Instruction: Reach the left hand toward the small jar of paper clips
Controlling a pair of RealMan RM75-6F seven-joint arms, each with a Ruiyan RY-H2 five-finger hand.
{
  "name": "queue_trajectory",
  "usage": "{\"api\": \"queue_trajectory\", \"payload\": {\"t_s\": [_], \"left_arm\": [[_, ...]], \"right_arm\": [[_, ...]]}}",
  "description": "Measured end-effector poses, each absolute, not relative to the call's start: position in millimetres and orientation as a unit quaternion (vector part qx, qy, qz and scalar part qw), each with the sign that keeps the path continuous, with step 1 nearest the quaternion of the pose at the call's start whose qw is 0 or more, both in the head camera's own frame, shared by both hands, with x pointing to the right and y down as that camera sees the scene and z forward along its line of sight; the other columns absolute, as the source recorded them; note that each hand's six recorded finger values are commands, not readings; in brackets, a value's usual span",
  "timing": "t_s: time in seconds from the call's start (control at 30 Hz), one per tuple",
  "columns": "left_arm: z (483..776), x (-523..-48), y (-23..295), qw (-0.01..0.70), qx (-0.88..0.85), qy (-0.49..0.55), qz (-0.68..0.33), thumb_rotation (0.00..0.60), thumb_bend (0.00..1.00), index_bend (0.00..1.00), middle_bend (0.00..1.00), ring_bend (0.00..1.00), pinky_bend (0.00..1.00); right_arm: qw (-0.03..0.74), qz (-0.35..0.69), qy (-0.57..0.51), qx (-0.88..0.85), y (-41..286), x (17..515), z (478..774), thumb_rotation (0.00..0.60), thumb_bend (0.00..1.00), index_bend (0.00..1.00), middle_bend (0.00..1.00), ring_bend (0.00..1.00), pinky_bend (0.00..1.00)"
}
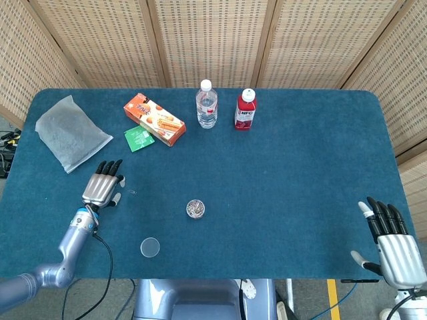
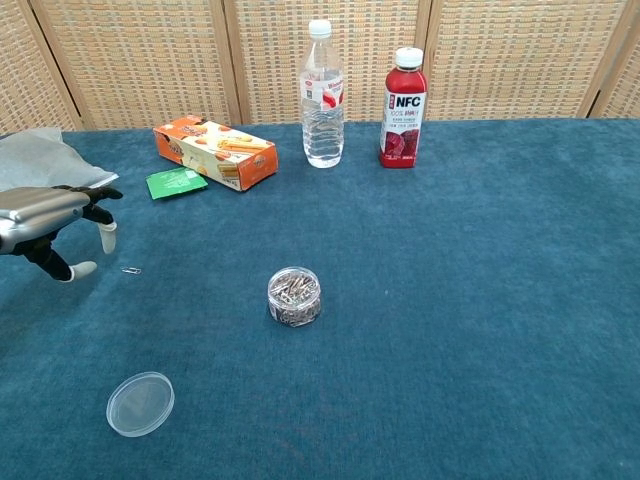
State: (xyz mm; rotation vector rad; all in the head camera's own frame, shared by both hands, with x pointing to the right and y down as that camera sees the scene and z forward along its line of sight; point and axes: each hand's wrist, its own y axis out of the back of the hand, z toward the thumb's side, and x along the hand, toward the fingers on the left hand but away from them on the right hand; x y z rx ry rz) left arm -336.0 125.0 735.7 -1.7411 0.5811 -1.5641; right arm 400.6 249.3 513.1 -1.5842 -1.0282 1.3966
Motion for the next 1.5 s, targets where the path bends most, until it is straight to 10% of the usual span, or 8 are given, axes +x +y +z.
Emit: {"api": "queue_trajectory", "payload": {"t_s": [0.93,1.2,1.5], "left_arm": [[758.5,-311.5,132.7,0.361,-0.688,0.213,-0.593,0.600,0.41,0.45,0.00,0.00,0.00],[761.5,-309.1,134.1,0.358,-0.688,0.216,-0.593,0.600,0.41,0.77,0.00,0.00,0.00],[761.5,-312.9,134.5,0.358,-0.685,0.223,-0.594,0.600,0.40,0.89,0.00,0.00,0.00]], "right_arm": [[0.378,0.547,-0.400,-0.631,249.7,401.3,515.9,0.600,0.00,0.00,0.00,0.00,0.00],[0.377,0.546,-0.399,-0.633,249.7,401.3,516.3,0.600,0.00,0.00,0.00,0.00,0.00],[0.376,0.544,-0.398,-0.636,250.1,399.9,516.5,0.600,0.00,0.00,0.00,0.00,0.00]]}}
